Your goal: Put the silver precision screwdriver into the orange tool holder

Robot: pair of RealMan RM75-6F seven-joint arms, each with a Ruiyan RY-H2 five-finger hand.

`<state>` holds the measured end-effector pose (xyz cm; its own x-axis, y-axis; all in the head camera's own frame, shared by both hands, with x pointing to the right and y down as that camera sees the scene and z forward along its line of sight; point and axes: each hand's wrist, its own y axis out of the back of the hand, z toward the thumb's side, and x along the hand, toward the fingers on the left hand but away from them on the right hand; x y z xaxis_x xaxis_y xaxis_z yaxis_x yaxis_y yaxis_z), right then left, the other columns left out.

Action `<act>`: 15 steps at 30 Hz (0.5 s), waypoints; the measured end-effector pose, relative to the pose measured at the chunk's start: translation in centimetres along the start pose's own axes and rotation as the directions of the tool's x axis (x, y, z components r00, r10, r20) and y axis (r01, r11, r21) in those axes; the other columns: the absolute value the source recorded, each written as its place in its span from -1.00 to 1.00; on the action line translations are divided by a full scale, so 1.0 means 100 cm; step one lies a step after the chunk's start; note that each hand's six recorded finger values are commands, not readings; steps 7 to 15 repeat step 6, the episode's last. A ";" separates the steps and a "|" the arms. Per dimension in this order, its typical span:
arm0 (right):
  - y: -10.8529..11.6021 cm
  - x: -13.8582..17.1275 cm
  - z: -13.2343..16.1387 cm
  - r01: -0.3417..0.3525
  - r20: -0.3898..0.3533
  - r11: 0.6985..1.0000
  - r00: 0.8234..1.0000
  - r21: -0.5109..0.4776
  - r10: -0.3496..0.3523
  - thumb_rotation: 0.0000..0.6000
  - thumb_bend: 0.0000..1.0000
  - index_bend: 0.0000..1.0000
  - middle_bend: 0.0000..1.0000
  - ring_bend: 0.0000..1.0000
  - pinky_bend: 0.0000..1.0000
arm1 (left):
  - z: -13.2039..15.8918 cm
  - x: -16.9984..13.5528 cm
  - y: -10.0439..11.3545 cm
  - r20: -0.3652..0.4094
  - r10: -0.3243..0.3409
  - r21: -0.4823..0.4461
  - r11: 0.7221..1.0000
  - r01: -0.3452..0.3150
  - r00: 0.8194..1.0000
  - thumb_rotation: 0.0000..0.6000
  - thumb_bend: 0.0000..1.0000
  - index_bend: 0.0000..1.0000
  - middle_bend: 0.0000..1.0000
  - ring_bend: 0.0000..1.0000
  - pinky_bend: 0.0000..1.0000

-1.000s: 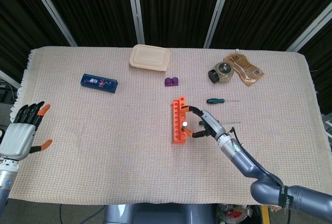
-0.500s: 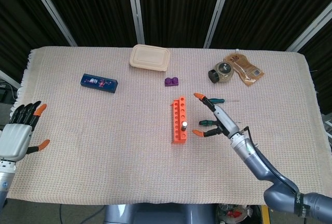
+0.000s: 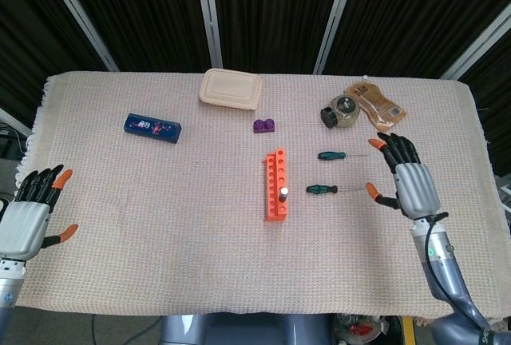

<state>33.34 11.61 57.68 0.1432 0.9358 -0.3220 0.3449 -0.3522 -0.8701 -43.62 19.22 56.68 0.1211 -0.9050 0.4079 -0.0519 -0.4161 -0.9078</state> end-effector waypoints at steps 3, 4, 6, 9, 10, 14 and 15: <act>-0.001 0.017 -0.020 -0.002 0.047 0.992 0.999 0.122 -0.004 1.00 -0.44 -0.92 -1.00 -1.00 -1.00 | 0.001 -0.004 -0.002 0.002 -0.010 -0.004 1.000 0.010 1.000 1.00 -0.64 -1.00 -1.00 -1.00 -1.00; -0.001 0.022 -0.026 -0.004 0.060 0.989 0.998 0.151 -0.005 1.00 -0.44 -0.94 -1.00 -1.00 -1.00 | 0.001 -0.005 -0.003 0.001 -0.011 -0.004 1.000 0.011 1.000 1.00 -0.63 -1.00 -1.00 -1.00 -1.00; 0.000 0.033 -0.038 0.002 0.087 0.978 0.996 0.209 -0.020 1.00 -0.44 -0.96 -1.00 -1.00 -1.00 | 0.000 -0.007 -0.002 -0.005 -0.010 -0.006 1.000 0.010 1.000 1.00 -0.63 -1.00 -1.00 -1.00 -1.00; 0.000 0.033 -0.038 0.002 0.087 0.978 0.996 0.209 -0.020 1.00 -0.44 -0.96 -1.00 -1.00 -1.00 | 0.000 -0.007 -0.002 -0.005 -0.010 -0.006 1.000 0.010 1.000 1.00 -0.63 -1.00 -1.00 -1.00 -1.00; 0.000 0.033 -0.038 0.002 0.087 0.978 0.996 0.209 -0.020 1.00 -0.44 -0.96 -1.00 -1.00 -1.00 | 0.000 -0.007 -0.002 -0.005 -0.010 -0.006 1.000 0.010 1.000 1.00 -0.63 -1.00 -1.00 -1.00 -1.00; 0.000 0.033 -0.038 0.002 0.087 0.978 0.996 0.209 -0.020 1.00 -0.44 -0.96 -1.00 -1.00 -1.00 | 0.000 -0.007 -0.002 -0.005 -0.010 -0.006 1.000 0.010 1.000 1.00 -0.63 -1.00 -1.00 -1.00 -1.00; 0.000 0.033 -0.038 0.002 0.087 0.978 0.996 0.209 -0.020 1.00 -0.44 -0.96 -1.00 -1.00 -1.00 | 0.000 -0.007 -0.002 -0.005 -0.010 -0.006 1.000 0.010 1.000 1.00 -0.63 -1.00 -1.00 -1.00 -1.00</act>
